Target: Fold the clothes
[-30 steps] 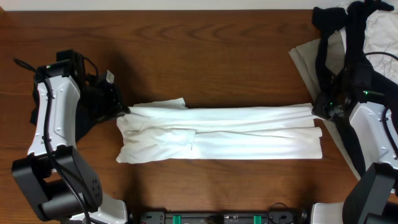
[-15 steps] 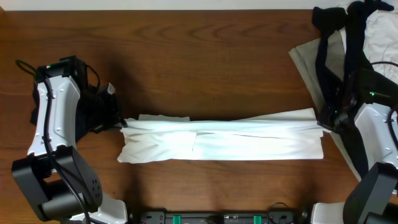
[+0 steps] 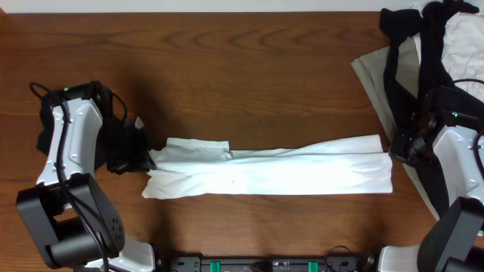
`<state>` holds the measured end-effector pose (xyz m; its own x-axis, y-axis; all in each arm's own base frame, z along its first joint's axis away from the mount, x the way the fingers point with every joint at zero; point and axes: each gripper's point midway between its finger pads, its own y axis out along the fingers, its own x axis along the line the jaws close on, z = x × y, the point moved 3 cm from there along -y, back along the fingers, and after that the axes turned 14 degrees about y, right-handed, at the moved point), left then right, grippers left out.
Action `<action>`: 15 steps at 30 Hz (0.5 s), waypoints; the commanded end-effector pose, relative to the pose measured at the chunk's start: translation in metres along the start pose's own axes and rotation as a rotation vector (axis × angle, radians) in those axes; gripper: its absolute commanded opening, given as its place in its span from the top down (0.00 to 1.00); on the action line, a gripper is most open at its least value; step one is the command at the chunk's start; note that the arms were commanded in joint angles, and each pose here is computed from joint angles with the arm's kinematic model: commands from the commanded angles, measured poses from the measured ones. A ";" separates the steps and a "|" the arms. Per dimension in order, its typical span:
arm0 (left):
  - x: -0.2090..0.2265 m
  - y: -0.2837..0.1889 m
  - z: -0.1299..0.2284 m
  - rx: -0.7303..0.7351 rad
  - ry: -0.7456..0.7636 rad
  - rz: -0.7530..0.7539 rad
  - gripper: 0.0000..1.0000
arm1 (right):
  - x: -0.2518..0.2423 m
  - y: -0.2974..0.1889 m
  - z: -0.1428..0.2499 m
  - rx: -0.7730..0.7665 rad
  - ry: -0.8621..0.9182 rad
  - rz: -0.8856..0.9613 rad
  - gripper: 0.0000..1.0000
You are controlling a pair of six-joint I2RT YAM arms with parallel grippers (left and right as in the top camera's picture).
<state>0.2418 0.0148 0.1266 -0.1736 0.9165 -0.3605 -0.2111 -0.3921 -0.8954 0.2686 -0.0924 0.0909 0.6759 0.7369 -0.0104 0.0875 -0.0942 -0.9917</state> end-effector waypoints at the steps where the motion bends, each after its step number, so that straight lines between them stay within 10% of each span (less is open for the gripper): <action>1: 0.003 0.002 0.004 0.007 0.000 -0.013 0.94 | -0.004 -0.005 -0.002 -0.022 0.022 0.010 0.95; 15: 0.007 0.004 0.019 0.077 -0.021 -0.035 0.94 | -0.001 -0.005 0.000 -0.008 0.022 -0.014 0.92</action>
<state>0.2288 0.0138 0.1265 -0.1906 0.9177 -0.3486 -0.2689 -0.3903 -0.8806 0.2680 -0.0924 0.0909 0.6763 0.7365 -0.0128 0.0845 -0.0949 -0.9919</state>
